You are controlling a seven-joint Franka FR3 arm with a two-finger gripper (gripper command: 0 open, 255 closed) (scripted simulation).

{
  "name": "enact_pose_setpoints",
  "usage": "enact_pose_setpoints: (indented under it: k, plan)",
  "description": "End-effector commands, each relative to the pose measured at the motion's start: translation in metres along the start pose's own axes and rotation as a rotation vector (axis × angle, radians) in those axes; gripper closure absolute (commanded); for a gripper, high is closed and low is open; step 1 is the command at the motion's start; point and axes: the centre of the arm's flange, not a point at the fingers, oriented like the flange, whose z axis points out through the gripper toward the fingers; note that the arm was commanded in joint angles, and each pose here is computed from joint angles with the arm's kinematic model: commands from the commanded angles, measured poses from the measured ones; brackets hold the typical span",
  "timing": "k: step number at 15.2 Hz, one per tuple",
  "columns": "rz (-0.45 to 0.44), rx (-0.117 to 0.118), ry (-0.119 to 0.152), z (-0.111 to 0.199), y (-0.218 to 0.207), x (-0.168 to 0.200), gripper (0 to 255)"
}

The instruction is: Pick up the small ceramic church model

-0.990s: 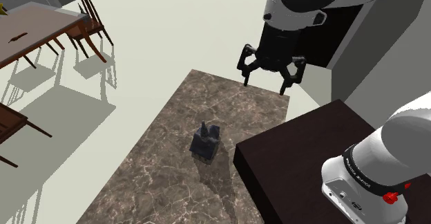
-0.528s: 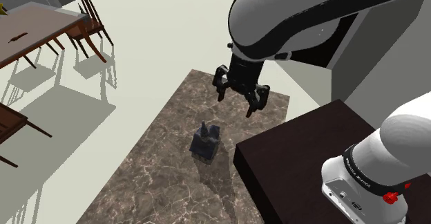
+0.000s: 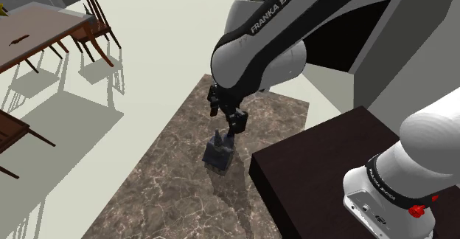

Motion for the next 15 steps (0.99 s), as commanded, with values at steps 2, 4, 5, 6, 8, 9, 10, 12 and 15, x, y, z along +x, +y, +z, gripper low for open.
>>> enact_pose_setpoints:
  k: [2,4,5,6,8,9,10,12,15]
  plan:
    - [0.105,0.021,-0.014,0.021,-0.014,-0.007,0]
    - [0.105,0.021,-0.014,0.031,-0.015,-0.005,0]
    - [0.105,0.021,-0.014,0.036,-0.015,-0.003,0]
    - [0.105,0.021,-0.014,0.041,-0.015,-0.002,0]
    - [0.105,0.021,-0.014,0.052,-0.015,0.001,0]
    - [0.105,0.021,-0.014,0.06,-0.015,0.003,0]
    - [0.105,0.021,-0.014,0.06,-0.015,0.003,0]
    - [0.105,0.021,-0.014,0.06,-0.015,0.003,255]
    - [0.105,0.021,-0.014,0.06,-0.015,0.003,255]
